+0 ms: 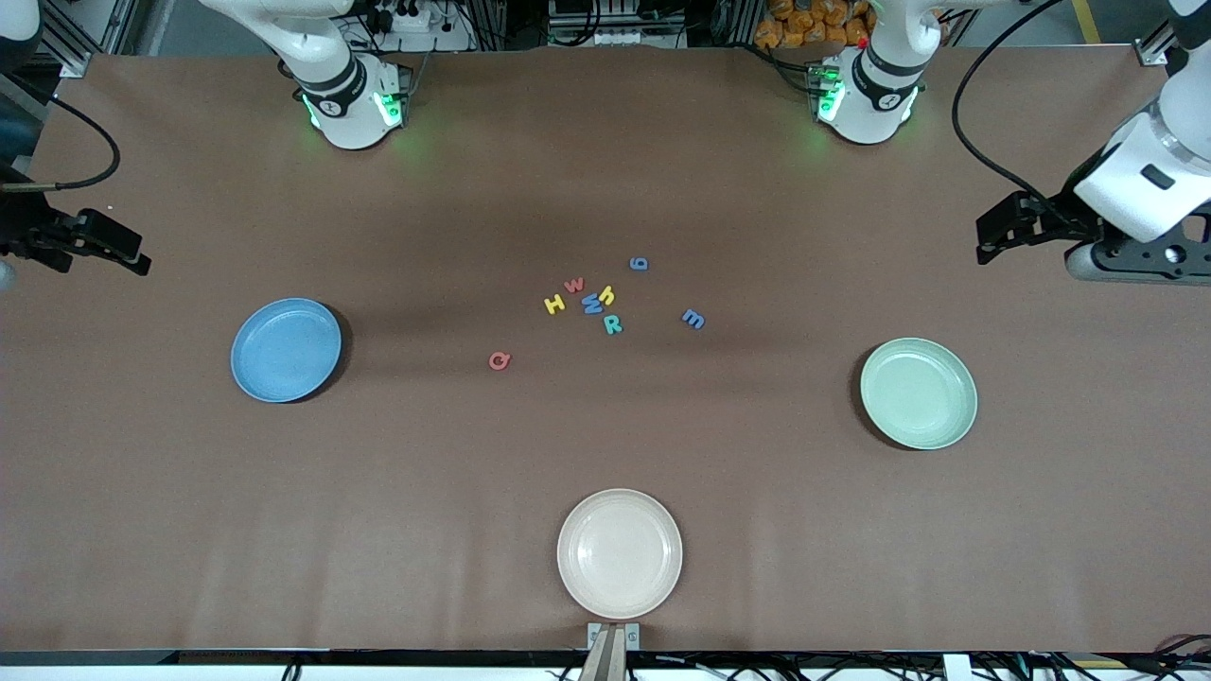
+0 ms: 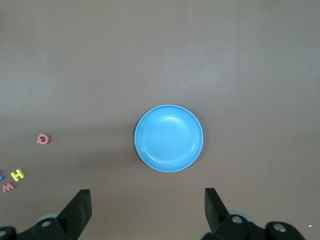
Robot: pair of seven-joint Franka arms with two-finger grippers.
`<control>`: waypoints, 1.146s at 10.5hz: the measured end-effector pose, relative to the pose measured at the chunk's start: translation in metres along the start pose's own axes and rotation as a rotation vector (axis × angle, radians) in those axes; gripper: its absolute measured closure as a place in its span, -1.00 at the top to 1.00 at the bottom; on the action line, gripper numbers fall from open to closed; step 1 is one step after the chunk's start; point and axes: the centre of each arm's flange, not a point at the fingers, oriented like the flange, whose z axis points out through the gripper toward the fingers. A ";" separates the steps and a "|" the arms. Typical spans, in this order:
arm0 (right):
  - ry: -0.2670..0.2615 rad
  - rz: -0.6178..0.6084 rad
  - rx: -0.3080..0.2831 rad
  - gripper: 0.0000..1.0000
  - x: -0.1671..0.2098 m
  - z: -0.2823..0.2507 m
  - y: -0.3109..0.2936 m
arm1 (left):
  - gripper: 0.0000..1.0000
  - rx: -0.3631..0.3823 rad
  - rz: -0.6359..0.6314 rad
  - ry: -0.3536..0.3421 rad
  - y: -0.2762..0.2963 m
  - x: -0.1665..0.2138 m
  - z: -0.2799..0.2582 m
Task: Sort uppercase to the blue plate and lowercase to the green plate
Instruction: 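Reach the left gripper to the blue m while the right gripper reaches the pink letter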
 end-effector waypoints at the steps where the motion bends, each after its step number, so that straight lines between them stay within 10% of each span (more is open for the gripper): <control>1: -0.014 -0.013 0.000 1.00 -0.001 0.002 -0.007 | 1.00 -0.001 0.023 -0.017 0.021 -0.001 0.008; 12: -0.076 0.021 -0.005 1.00 0.004 0.098 -0.216 | 1.00 -0.079 0.323 -0.052 0.247 -0.075 0.308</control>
